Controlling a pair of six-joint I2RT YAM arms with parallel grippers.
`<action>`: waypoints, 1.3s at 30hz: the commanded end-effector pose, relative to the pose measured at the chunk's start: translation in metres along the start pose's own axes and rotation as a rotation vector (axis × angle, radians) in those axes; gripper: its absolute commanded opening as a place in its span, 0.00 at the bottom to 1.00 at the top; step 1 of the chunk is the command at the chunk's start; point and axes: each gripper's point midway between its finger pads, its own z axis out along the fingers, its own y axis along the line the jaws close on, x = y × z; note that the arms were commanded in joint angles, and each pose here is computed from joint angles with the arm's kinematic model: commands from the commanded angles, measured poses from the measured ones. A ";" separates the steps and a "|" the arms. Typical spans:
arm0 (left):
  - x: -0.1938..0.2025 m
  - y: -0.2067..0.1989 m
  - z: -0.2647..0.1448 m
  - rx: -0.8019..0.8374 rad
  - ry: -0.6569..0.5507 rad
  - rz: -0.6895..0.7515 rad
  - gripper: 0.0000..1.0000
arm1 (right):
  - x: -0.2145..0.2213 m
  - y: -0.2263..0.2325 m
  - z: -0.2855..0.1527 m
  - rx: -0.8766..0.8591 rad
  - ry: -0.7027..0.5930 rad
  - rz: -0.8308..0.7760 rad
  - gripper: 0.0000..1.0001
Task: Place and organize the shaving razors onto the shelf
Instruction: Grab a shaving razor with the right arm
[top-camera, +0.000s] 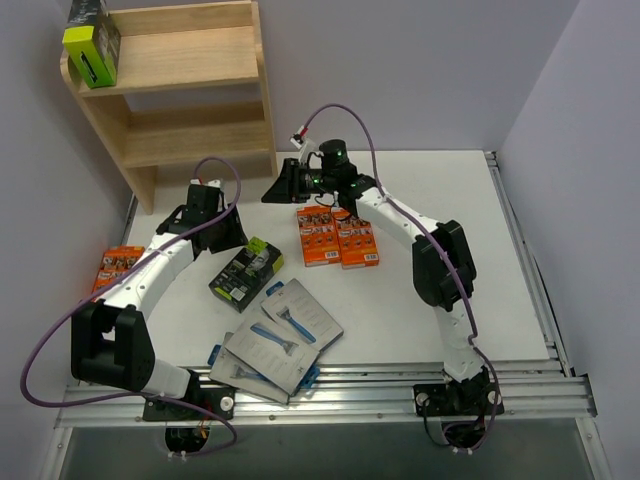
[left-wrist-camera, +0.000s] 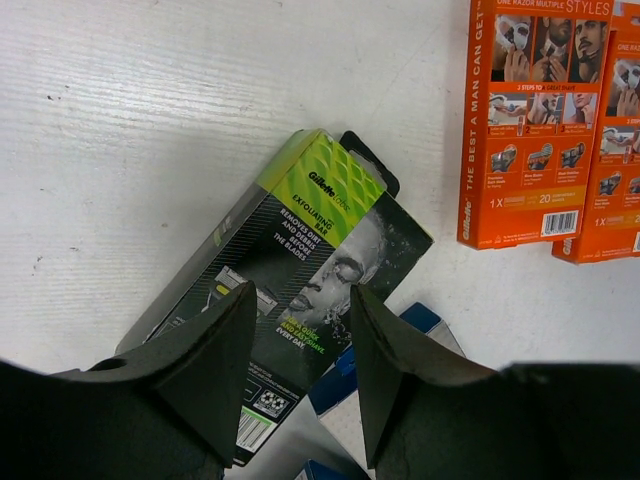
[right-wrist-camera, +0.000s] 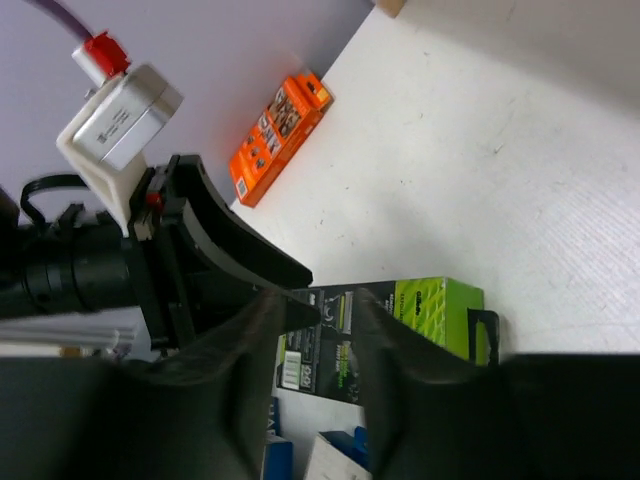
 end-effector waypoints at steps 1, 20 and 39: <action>-0.015 -0.005 -0.009 -0.004 -0.035 0.010 0.51 | 0.017 -0.029 -0.001 0.132 0.022 0.030 0.38; 0.048 0.039 -0.044 -0.149 -0.049 -0.351 0.23 | 0.094 -0.085 0.011 0.244 0.121 0.116 0.24; 0.135 0.082 -0.018 -0.344 0.048 -0.599 0.02 | 0.122 -0.102 0.003 0.237 0.155 0.144 0.07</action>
